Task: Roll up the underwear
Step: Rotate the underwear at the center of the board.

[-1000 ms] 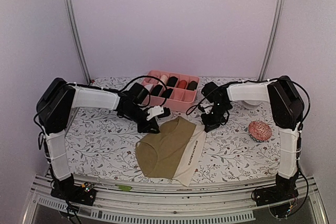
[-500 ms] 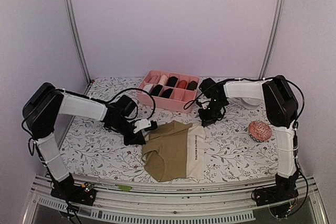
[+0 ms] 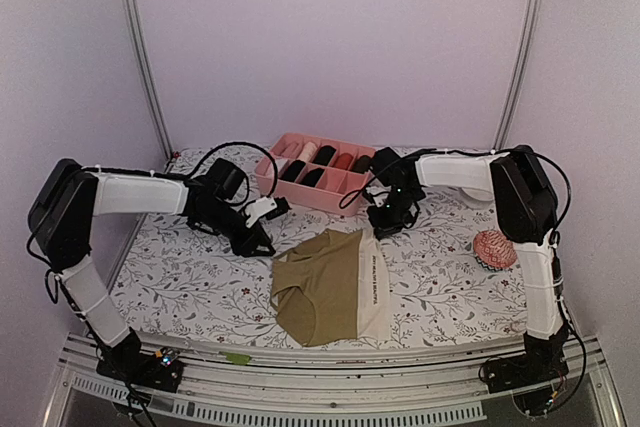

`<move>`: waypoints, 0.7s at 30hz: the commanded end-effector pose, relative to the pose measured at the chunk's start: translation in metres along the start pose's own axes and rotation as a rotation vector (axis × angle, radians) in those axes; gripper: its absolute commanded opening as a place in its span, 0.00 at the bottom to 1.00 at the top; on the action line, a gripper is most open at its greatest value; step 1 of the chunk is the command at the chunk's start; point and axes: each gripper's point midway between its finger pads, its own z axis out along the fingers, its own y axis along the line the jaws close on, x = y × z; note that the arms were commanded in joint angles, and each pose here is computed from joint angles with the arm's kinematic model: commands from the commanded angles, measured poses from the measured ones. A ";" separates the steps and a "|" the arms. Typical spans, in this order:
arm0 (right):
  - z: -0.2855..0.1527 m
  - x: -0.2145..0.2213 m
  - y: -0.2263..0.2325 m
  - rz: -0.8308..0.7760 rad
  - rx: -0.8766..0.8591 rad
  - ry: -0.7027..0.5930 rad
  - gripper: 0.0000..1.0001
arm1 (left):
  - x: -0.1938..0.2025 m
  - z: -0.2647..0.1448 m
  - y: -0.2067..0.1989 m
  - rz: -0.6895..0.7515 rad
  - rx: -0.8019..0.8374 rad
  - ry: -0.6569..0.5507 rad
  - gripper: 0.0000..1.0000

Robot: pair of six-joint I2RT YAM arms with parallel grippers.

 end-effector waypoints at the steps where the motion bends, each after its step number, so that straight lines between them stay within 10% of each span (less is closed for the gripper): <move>1: 0.001 0.015 -0.029 0.046 0.074 0.038 0.00 | -0.034 0.017 0.030 -0.038 0.005 -0.054 0.36; 21: 0.003 0.029 -0.038 0.128 -0.011 0.001 0.00 | -0.080 0.091 0.044 -0.094 0.137 -0.090 0.38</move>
